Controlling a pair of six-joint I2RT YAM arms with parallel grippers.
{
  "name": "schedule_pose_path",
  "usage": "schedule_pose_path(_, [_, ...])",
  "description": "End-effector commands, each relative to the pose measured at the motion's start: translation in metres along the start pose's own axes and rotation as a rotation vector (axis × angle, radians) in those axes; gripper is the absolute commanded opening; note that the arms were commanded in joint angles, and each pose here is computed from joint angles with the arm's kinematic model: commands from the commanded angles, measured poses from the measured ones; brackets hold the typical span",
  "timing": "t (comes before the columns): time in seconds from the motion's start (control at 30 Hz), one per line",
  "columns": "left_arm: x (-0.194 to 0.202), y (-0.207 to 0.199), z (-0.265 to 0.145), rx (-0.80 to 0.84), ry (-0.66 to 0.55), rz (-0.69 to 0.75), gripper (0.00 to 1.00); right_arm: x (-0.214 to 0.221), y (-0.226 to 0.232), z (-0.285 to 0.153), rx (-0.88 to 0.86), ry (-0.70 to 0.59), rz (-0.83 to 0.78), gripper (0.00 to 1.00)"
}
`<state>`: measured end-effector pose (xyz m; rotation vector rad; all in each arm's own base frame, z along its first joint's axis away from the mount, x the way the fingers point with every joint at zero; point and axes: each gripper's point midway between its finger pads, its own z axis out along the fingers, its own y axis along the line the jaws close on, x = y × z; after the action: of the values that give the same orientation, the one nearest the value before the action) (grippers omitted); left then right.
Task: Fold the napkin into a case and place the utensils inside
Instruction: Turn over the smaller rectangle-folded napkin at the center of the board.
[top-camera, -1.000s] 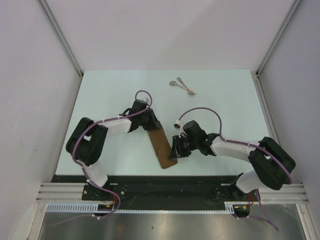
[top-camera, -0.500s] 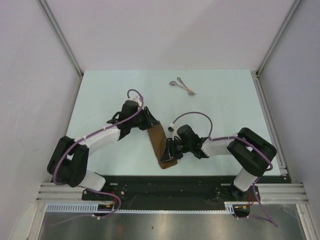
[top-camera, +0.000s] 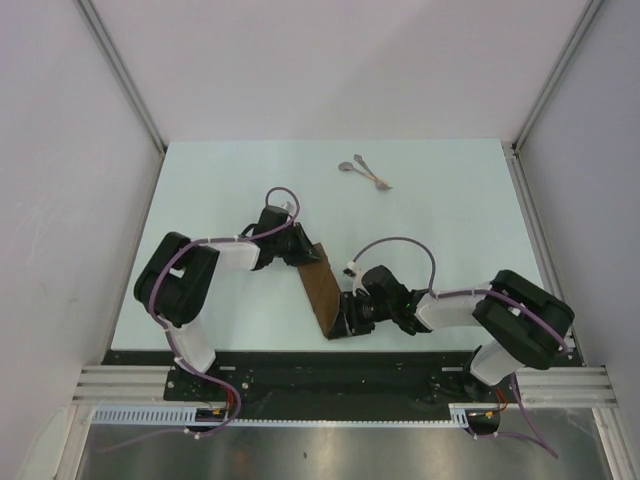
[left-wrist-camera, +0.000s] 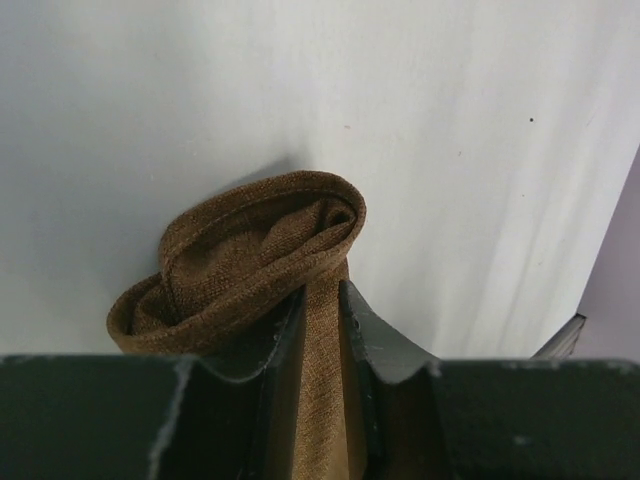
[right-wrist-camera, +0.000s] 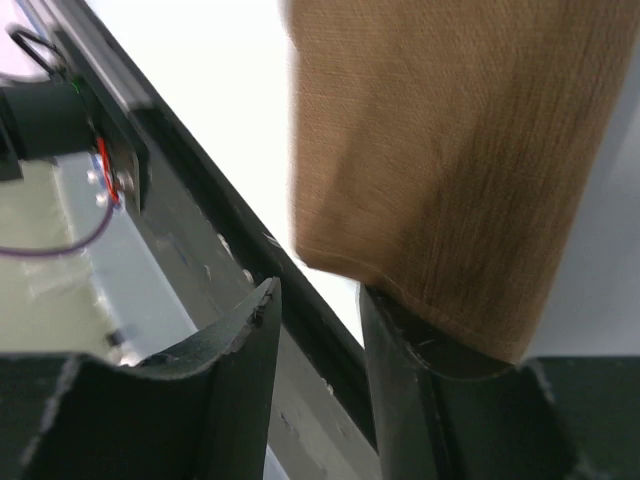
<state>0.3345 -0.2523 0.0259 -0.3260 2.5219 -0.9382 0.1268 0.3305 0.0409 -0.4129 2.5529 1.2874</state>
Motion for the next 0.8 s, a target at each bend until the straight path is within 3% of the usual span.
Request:
schedule_pose_path(0.0, [-0.017, -0.002, 0.000, 0.003, -0.053, -0.008, 0.25, 0.015, -0.032, 0.008, 0.068, 0.018, 0.052, 0.43])
schedule_pose_path(0.2, [-0.039, -0.044, -0.024, 0.084, -0.105, 0.039, 0.27, 0.000, -0.006, -0.007, 0.052, -0.015, 0.009, 0.43])
schedule_pose_path(0.47, [-0.036, -0.002, 0.011, -0.048, -0.080, 0.027, 0.26, -0.030, 0.042, -0.038, 0.012, -0.111, -0.030, 0.43])
schedule_pose_path(0.6, [-0.037, 0.019, 0.015, -0.130, -0.097, 0.038, 0.26, -0.036, 0.010, -0.055, 0.170, -0.170, 0.107, 0.45])
schedule_pose_path(0.77, [-0.053, 0.014, -0.009, -0.157, -0.180, 0.048, 0.27, -0.024, -0.019, -0.068, 0.252, -0.218, 0.254, 0.62])
